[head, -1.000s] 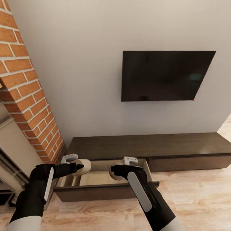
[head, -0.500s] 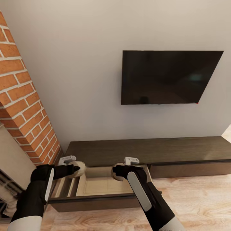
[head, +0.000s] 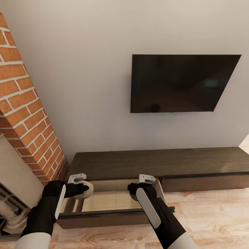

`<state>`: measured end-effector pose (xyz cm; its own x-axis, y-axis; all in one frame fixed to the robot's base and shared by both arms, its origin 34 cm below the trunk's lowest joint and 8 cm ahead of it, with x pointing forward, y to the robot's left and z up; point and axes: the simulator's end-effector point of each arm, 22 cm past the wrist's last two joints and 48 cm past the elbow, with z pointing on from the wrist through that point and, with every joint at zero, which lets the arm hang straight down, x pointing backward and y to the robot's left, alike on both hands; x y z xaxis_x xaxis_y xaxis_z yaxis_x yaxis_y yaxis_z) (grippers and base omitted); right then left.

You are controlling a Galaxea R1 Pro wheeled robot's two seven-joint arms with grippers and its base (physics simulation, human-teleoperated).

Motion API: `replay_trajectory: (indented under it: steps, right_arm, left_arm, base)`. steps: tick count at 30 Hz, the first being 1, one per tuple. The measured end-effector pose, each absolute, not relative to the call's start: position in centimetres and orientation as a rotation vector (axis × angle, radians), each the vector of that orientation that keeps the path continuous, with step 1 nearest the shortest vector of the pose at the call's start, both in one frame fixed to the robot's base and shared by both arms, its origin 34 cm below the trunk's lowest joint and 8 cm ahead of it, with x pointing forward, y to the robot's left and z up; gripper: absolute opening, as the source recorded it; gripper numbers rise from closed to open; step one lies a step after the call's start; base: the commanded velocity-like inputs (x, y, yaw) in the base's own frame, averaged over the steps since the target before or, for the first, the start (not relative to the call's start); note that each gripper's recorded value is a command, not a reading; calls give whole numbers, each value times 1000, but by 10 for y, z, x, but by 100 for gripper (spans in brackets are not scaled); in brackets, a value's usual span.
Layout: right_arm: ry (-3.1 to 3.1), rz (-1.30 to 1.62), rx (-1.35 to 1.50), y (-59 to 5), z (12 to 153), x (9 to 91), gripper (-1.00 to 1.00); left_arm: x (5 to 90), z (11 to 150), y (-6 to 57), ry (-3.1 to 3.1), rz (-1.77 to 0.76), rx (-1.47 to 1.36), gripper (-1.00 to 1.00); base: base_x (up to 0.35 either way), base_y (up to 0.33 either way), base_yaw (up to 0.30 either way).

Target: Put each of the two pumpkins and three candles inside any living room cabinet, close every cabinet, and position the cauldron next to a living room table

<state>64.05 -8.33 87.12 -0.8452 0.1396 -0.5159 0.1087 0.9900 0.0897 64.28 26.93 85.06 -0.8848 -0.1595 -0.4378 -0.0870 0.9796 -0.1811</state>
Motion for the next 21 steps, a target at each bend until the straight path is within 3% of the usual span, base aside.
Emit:
replay_trajectory:
  steps: [8, 14, 21]
  right_arm:
    - [2587, 79, 172, -82, 871, 640, -100]
    - [2586, 79, 171, -82, 871, 640, -100]
    - [2586, 80, 171, -82, 871, 640, -100]
  left_arm:
    - [644, 850, 272, 2657, -206, -168, -100]
    - [644, 850, 271, 2653, -211, -168, -100]
    - [645, 850, 270, 2652, -209, -163, -100]
  base:
    - [54, 223, 0]
    - [39, 49, 0]
    - [258, 3, 0]
